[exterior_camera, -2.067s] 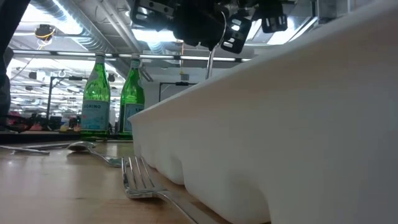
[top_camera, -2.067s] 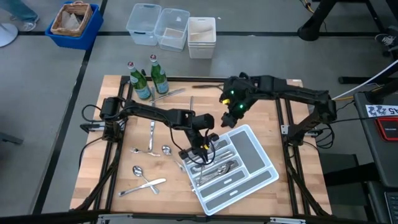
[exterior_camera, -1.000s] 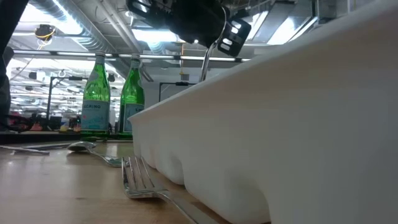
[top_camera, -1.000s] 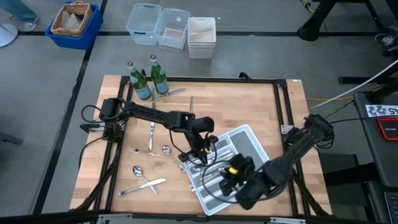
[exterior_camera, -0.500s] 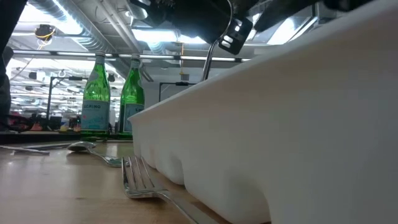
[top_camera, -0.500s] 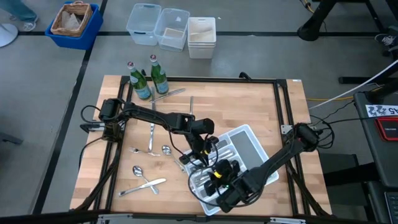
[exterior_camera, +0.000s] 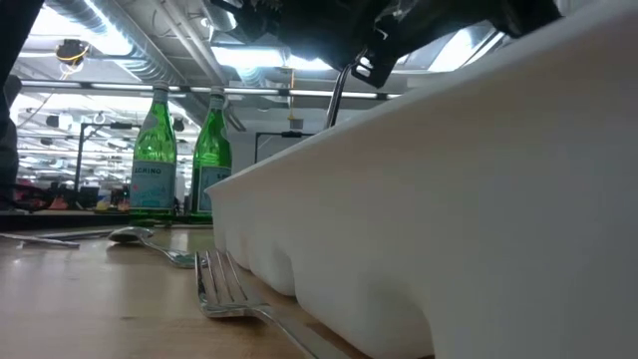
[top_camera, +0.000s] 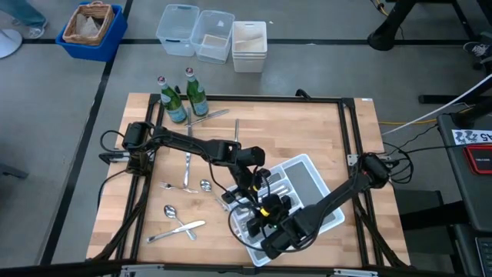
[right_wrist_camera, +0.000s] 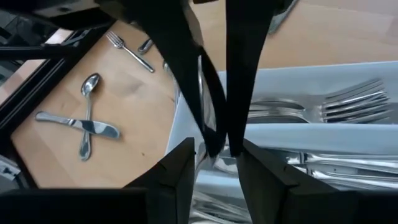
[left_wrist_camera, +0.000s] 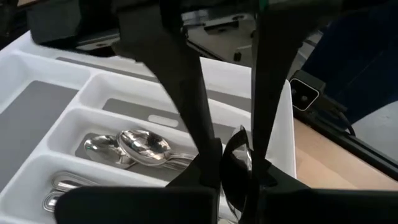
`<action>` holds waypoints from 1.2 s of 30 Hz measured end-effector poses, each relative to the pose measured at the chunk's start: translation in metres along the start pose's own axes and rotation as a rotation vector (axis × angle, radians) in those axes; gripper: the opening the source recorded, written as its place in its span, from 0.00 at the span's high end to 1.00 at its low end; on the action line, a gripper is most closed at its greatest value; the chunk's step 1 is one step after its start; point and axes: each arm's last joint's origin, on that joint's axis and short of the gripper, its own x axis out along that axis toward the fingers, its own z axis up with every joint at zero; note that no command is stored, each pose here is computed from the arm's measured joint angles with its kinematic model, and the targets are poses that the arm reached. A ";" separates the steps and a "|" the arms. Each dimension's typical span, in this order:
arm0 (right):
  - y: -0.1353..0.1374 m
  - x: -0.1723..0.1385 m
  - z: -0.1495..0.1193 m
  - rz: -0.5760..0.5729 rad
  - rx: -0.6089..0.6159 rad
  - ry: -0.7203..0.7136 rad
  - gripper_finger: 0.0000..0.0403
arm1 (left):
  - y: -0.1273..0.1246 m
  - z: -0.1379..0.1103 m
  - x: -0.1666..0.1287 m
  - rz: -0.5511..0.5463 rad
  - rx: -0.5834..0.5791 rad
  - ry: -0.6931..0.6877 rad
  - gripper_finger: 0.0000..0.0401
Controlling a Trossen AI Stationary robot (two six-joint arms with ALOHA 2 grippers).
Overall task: Sort silverware
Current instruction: Put the silver spoon into the white silverware tray
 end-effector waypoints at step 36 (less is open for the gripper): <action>0.001 0.007 0.005 -0.002 0.009 0.006 0.91 | -0.004 0.008 -0.017 0.064 -0.121 0.013 0.97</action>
